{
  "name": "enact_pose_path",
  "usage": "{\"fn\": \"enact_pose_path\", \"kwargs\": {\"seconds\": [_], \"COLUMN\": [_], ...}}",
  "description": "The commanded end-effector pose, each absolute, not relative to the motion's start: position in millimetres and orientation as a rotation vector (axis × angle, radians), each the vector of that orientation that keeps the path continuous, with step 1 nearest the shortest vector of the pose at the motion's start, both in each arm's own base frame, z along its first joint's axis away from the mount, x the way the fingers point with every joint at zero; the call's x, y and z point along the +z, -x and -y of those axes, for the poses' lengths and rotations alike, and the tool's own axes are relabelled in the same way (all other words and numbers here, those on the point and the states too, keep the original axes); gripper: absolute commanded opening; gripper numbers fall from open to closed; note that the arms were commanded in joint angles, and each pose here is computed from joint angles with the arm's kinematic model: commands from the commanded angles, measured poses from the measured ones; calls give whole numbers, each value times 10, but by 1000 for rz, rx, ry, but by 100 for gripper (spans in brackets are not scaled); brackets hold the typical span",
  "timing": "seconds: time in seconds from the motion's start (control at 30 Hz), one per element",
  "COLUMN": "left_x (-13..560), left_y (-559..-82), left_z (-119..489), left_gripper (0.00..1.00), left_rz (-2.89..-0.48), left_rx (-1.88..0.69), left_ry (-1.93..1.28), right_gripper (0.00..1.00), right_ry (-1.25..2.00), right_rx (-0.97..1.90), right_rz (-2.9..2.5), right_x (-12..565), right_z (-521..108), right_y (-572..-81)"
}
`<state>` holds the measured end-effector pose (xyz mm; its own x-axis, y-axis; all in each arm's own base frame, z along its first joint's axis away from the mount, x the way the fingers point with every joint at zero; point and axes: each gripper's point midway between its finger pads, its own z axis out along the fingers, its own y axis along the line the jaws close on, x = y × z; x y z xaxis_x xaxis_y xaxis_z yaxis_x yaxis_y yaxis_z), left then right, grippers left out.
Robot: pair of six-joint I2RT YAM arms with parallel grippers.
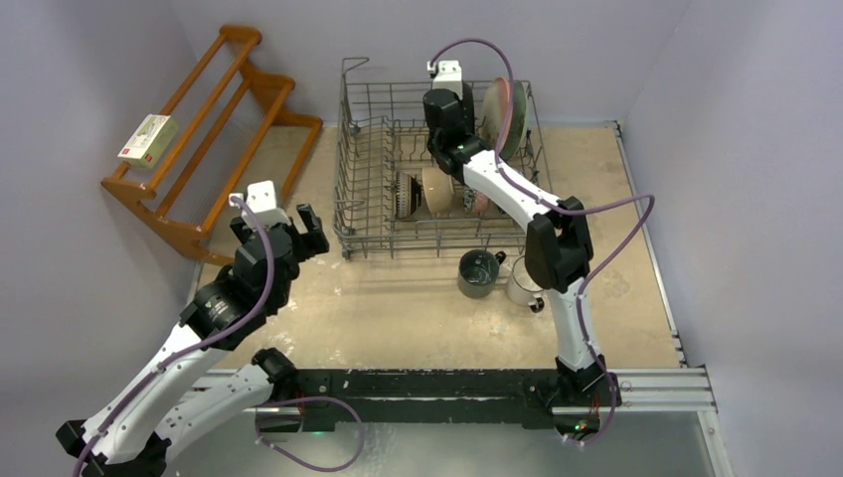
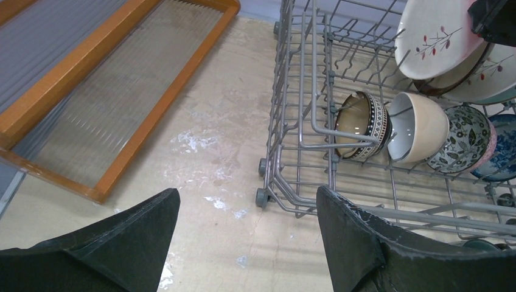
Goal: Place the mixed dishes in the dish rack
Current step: Insert the plate into the dish rack.
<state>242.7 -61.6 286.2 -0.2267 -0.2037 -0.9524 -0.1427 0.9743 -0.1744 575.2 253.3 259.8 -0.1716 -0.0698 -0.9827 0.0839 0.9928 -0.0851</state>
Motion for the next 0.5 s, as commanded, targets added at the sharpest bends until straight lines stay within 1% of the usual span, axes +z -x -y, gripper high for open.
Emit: {"fn": "enact_pose_path", "kwargs": {"seconds": [0.0, 0.47], "left_x": [2867, 2853], "left_y": [-2473, -2486], "left_z": [650, 647], "left_gripper": [80, 80], "left_rz": [-1799, -1805], "left_rx": [-64, -63], "left_ry": [240, 235], "right_gripper": [0, 0], "right_ry": [-138, -190], "right_rx": [25, 121], "right_rz": [-1567, -1682], "right_x": [3330, 2821], "right_z": [-2569, -2573], "right_y": [-5800, -5865]}}
